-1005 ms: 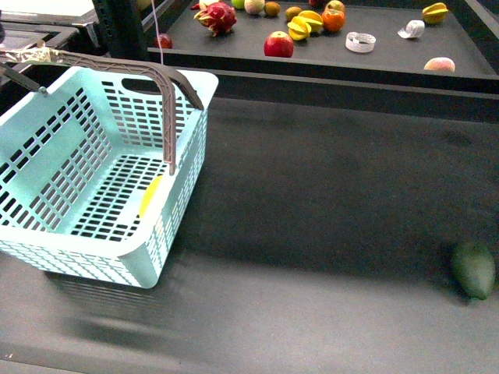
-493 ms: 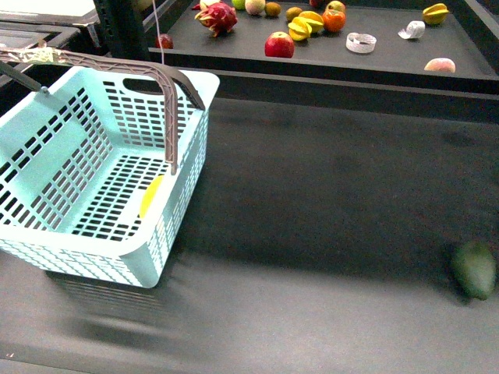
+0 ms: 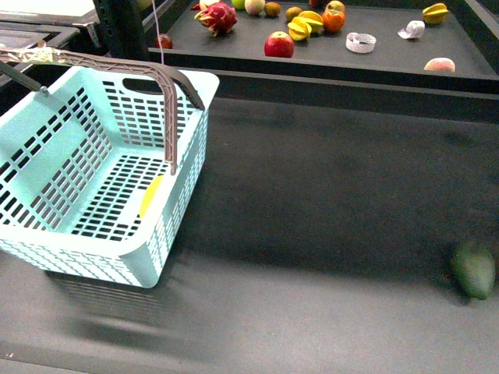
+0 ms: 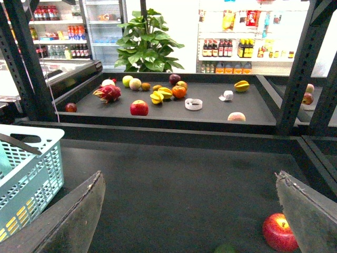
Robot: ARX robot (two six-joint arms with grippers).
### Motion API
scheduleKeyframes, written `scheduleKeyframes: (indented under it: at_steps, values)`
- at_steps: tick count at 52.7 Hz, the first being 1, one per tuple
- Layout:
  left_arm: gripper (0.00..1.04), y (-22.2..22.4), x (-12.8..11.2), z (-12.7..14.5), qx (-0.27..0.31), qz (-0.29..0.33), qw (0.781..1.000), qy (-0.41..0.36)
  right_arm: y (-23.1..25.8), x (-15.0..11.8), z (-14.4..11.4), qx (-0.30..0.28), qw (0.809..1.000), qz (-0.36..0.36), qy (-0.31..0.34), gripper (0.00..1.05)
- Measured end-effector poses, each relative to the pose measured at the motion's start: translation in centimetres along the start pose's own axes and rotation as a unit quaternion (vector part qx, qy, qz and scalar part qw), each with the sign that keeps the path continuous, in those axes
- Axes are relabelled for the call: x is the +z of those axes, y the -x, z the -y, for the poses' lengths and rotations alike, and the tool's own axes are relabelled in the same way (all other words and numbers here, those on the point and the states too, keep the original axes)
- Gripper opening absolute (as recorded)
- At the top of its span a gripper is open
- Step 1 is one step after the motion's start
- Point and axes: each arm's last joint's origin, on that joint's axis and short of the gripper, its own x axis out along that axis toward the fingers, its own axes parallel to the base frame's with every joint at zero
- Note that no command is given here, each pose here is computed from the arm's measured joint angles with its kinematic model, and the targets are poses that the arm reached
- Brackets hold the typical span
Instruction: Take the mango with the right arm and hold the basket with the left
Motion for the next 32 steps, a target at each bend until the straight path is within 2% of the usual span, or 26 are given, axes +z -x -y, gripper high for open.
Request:
scheduleKeyframes:
  at_steps: [2,8,13,27,32]
  values:
    - [0.04,0.5,-0.1,0.1,0.000,0.001,1.000,-0.002,0.0,0.0,0.0,0.000,1.000,0.000,0.000,0.97]
    - [0.04,1.8,-0.5,0.7,0.012,0.001,1.000,-0.007,0.0,0.0,0.0,0.000,1.000,0.000,0.000,0.97]
    - [0.04,2.8,-0.8,1.5,-0.003,0.001,1.000,-0.009,0.0,0.0,0.0,0.000,1.000,0.000,0.000,0.97]
    - [0.04,4.9,-2.3,1.4,0.000,-0.003,1.000,-0.011,0.0,0.0,0.0,0.000,1.000,0.000,0.000,0.97]
    - [0.04,5.6,-1.9,1.4,0.000,0.004,1.000,-0.011,0.0,0.0,0.0,0.000,1.000,0.000,0.000,0.97]
